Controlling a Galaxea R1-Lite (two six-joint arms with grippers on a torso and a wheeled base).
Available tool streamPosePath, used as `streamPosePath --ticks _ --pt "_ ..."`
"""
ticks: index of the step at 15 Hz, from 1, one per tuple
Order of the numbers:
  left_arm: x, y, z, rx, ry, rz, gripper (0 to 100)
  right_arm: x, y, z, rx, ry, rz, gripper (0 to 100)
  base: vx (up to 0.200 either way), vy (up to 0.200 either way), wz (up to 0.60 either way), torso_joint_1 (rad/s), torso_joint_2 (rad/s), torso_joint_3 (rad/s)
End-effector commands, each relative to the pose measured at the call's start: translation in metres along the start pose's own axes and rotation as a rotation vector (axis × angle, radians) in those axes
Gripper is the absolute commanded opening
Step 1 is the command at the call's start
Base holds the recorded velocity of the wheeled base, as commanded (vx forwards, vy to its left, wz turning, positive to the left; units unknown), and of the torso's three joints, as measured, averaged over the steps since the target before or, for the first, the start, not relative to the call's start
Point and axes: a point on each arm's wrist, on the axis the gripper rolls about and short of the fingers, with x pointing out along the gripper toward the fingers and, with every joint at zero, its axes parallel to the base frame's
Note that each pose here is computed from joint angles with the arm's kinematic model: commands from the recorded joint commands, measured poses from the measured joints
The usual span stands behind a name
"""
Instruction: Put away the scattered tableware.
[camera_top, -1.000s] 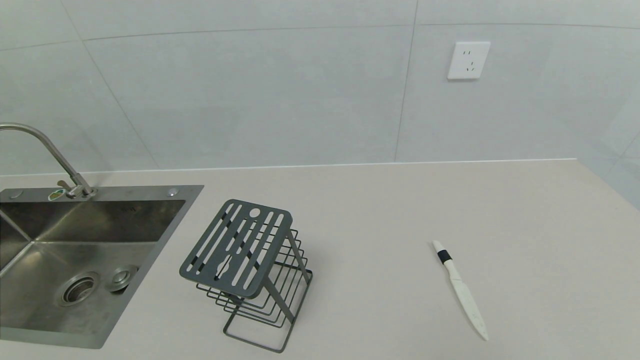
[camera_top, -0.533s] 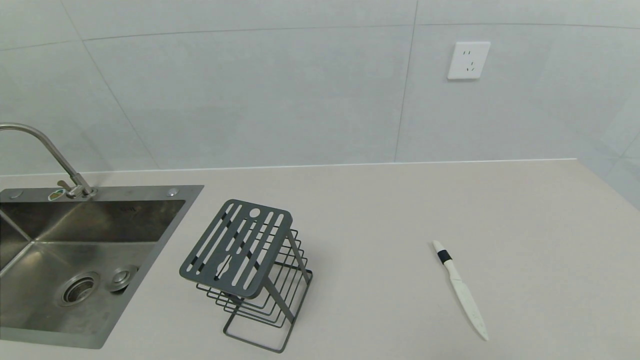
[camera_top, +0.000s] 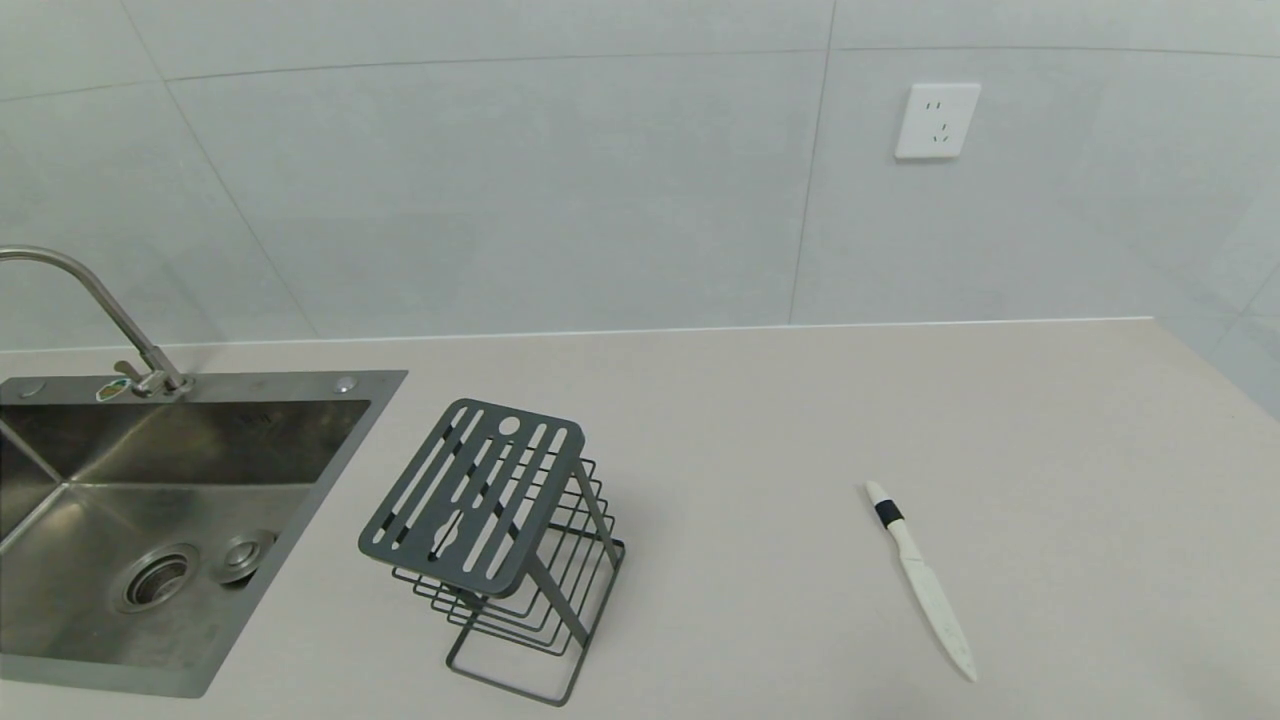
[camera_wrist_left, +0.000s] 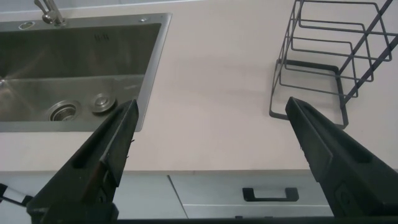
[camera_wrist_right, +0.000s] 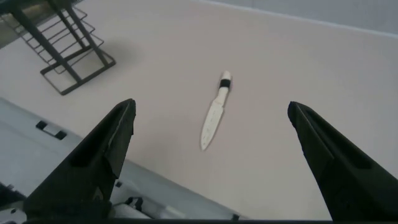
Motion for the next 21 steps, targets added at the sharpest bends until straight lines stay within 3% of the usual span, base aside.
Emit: streamPosePath --ticks 1,6,17,21 --pt "0.000 0.000 0.000 0.000 0.001 0.000 100 0.022 -0.007 -0.001 0.032 0.126 0.048 100 0.000 0.000 0.00 0.000 0.00 0.000" --pt "0.000 0.000 0.000 0.000 0.001 0.000 100 0.052 -0.012 0.001 -0.071 0.215 0.133 100 0.000 0.000 0.00 0.000 0.00 0.000" --pt "0.000 0.000 0.000 0.000 0.001 0.000 100 0.087 -0.016 -0.015 -0.106 0.413 0.185 100 0.000 0.000 0.00 0.000 0.00 0.000" --pt "0.000 0.000 0.000 0.000 0.001 0.000 100 0.114 -0.013 0.003 -0.088 0.400 0.230 100 0.000 0.000 0.00 0.000 0.00 0.000"
